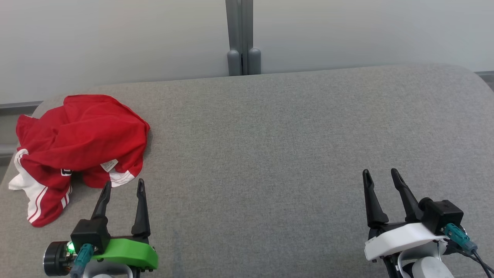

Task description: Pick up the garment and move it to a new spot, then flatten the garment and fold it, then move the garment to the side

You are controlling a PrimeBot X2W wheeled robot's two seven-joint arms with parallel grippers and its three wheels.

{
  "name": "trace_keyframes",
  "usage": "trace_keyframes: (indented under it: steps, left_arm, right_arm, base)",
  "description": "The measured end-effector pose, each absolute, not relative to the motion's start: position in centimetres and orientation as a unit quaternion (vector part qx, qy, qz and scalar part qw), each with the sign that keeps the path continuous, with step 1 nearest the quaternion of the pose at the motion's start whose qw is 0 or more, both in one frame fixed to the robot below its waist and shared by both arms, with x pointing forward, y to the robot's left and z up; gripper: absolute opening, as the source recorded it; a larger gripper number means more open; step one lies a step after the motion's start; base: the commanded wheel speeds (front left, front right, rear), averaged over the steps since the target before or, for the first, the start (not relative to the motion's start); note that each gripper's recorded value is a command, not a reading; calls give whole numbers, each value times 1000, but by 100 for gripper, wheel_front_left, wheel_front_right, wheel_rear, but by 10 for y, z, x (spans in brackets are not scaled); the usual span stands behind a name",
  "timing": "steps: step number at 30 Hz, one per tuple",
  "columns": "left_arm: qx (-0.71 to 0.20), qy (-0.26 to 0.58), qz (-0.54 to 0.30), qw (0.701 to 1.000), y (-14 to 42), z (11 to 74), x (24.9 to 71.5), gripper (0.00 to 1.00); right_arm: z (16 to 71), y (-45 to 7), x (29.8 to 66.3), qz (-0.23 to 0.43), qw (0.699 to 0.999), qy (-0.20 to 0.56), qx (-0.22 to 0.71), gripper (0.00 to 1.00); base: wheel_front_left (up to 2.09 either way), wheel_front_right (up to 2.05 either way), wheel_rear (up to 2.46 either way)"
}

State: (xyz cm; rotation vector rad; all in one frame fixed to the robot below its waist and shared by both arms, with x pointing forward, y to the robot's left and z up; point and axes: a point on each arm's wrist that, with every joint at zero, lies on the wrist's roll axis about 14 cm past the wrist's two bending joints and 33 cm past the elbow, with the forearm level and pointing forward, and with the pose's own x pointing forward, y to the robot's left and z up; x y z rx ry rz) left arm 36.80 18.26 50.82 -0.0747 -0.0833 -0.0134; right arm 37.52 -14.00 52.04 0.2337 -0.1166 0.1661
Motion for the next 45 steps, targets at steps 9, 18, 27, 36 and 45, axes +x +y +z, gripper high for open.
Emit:
trace_keyframes:
  steps: [9,18,27,36,45]
  left_arm:
    - [-35,-44,4,998,190,509,365,100]
    - [-28,-42,41,998,215,508,355,100]
    - [-22,-38,89,995,247,505,338,100]
    - [-21,-36,148,988,280,503,313,100]
    - [-19,-35,211,977,314,503,279,100]
  right_arm:
    - [519,-134,378,91,987,-55,119,100]
    - [515,-115,385,117,984,-46,124,100]
    - [511,-86,394,156,979,-35,129,100]
    - [508,-53,402,201,971,-25,130,100]
    - [504,-13,405,254,959,-12,130,100]
  base:
    - [0,0,0]
    - [0,0,0]
    - [0,0,0]
    - [0,0,0]
    - [0,0,0]
